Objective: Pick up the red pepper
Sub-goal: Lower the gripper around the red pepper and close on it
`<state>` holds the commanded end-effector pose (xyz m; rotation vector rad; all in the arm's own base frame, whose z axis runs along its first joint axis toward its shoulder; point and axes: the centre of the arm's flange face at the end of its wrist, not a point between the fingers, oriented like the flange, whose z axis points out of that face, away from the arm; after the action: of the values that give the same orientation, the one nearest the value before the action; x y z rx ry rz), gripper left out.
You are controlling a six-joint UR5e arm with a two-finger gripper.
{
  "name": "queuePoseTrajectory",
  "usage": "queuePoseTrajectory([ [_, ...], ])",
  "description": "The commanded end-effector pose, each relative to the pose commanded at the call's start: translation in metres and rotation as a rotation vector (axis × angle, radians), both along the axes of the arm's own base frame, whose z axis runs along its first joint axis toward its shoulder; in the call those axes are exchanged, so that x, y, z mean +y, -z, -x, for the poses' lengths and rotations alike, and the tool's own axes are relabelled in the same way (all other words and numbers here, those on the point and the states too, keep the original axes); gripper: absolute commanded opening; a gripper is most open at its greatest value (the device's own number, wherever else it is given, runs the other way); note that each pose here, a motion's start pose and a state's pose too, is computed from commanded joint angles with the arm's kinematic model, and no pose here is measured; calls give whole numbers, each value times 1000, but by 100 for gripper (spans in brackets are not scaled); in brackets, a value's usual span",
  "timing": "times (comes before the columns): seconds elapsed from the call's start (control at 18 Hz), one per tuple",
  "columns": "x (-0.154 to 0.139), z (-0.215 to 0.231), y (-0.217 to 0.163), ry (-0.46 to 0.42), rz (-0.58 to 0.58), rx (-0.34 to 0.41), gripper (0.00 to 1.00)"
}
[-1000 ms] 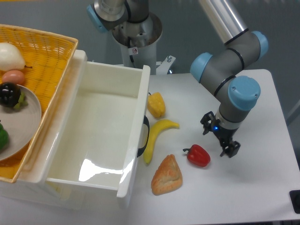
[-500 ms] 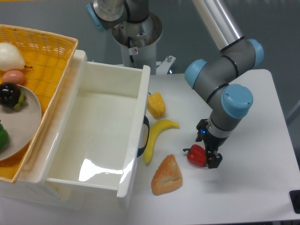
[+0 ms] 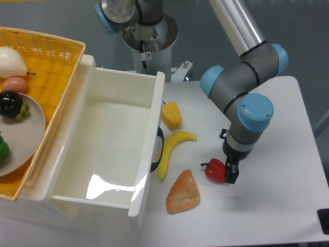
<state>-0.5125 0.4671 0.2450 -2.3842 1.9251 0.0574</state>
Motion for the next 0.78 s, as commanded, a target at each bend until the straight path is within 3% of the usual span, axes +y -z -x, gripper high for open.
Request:
queuePoseTrajectory([
  [0.28,6,-6,13,63,9,-11,100],
  [0.78,3,-4,24,97,74,19,100],
])
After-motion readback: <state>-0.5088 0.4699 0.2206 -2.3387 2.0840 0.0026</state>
